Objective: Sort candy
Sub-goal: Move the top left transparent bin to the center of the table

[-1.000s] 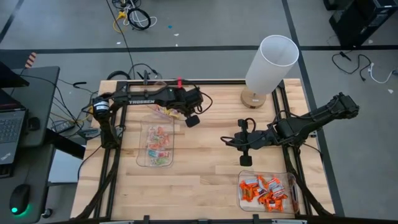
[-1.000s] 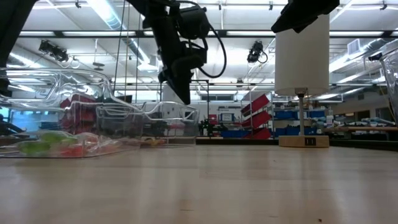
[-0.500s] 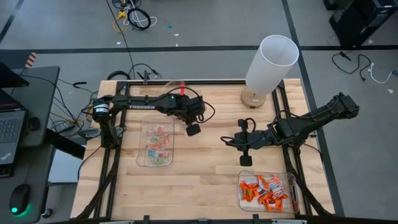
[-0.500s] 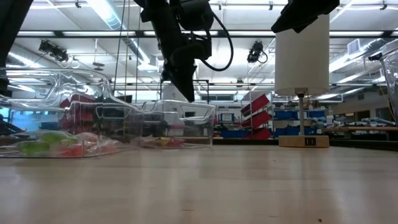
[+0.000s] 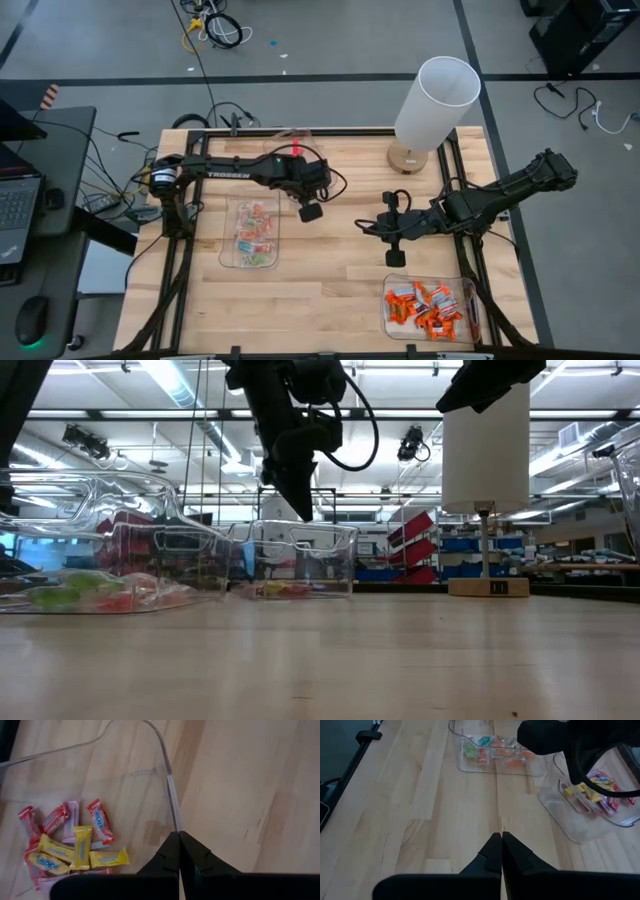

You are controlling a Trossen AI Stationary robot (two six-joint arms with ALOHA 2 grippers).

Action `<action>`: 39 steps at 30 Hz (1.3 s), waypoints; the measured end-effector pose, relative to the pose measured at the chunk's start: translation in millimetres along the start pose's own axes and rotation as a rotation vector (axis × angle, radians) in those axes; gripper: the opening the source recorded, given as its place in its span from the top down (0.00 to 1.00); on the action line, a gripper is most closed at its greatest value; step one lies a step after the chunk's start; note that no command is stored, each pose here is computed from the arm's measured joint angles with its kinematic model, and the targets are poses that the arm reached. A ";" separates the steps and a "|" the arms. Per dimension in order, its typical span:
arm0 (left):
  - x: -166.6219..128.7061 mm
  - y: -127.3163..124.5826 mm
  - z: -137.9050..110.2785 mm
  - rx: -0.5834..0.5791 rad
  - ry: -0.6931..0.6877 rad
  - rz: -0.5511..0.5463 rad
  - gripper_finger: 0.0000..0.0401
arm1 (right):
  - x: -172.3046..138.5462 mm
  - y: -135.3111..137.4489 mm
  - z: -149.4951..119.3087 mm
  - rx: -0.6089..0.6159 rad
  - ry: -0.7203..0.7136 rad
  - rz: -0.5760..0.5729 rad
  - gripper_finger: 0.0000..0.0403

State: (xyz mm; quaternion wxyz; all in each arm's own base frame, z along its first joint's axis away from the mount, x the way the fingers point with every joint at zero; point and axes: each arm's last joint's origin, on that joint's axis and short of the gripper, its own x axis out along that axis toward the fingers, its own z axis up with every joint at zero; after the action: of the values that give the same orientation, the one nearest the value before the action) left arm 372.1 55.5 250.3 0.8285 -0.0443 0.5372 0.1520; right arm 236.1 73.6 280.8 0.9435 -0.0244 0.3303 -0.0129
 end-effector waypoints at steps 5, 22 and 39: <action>-10.0 2.0 8.3 -0.003 -0.029 0.056 1.00 | 0.0 0.0 0.0 0.000 0.000 0.000 1.00; 6.5 11.4 -1.7 -0.066 -0.025 0.176 1.00 | 0.0 0.0 0.1 -0.007 -0.001 0.000 1.00; 12.8 -6.5 -10.5 -0.053 -0.001 0.078 1.00 | 0.0 -0.1 0.1 -0.007 -0.001 0.000 1.00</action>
State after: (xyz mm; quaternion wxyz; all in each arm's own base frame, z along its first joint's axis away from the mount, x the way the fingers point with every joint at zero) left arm 369.6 49.4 233.8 0.8207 -0.0452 0.5341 0.1981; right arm 236.2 73.5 280.8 0.9435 -0.0278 0.3300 -0.0118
